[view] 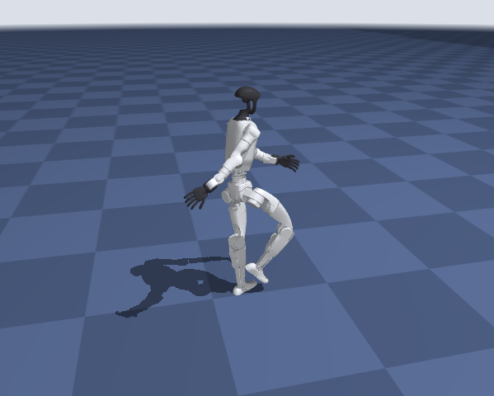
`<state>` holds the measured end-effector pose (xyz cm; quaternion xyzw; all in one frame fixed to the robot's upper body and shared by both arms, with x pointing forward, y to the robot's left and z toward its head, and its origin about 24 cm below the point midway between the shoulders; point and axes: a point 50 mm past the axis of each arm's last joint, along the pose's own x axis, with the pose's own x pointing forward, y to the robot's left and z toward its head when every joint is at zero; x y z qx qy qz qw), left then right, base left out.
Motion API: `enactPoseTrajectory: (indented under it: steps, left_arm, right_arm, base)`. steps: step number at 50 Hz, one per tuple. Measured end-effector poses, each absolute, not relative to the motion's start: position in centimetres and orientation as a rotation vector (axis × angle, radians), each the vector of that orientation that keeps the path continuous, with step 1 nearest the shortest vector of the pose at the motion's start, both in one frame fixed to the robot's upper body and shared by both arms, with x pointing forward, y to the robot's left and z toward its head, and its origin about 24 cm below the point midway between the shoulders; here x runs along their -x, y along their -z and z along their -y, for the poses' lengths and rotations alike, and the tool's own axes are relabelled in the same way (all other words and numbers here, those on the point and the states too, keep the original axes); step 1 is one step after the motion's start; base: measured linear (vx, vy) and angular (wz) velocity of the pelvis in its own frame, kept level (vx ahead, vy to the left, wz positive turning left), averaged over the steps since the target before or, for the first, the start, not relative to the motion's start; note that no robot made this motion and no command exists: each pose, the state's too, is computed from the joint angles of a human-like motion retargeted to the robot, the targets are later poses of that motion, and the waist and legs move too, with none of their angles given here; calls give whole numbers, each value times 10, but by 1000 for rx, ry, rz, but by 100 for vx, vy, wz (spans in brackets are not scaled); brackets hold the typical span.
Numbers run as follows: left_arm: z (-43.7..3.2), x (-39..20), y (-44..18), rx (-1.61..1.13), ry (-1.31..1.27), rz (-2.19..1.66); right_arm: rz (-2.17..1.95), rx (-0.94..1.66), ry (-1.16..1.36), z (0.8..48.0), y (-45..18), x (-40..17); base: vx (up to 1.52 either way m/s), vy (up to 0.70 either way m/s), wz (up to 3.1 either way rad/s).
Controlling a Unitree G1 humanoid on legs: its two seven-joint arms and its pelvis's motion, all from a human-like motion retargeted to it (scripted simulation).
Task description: In place motions
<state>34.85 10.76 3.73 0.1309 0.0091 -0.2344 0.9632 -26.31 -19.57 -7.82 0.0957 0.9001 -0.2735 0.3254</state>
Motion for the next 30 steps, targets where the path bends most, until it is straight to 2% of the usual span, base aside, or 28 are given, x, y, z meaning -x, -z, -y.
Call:
enactPoseTrajectory:
  steps: [3,7,9,11,13,15,18,23,26,30]
  left_arm:
    - [-127,-283,63,-285,476,-451]
    - [-168,-97,170,-371,511,-1204]
    - [-197,14,177,-392,448,-1556]
    - [-213,97,162,-390,304,-1786]
    - [-216,158,141,-312,146,-1970]
    - [-206,210,117,-218,-12,-2131]
    - [-212,250,90,-173,-262,-2171]
    - [-239,266,70,-142,-736,-2071]
    - [-241,231,95,-105,-800,-1924]
    - [-228,165,136,-5,-565,-1791]
  right_arm:
    - [-2253,-277,515,196,112,215]
    - [-2042,-210,208,201,156,108]
    - [-1821,-91,20,196,173,14]
    - [-1469,2,-166,177,162,-117]
    - [-1092,81,-341,151,108,-243]
    - [-739,193,-402,121,39,-324]
    - [-275,353,-357,115,-65,-390]
    - [124,501,-254,117,-169,-418]
    - [185,601,-271,115,-186,-418]
    - [127,638,-284,119,-146,-407]
  base:
    - [31,-15,-47]
    - [41,-20,-94]
    - [14,-36,-243]
    - [-38,-83,-360]
    - [-65,-68,-118]
    - [-33,-44,-117]
    - [6,-6,-63]
    - [15,8,44]
    - [11,-5,69]
    - [30,9,46]
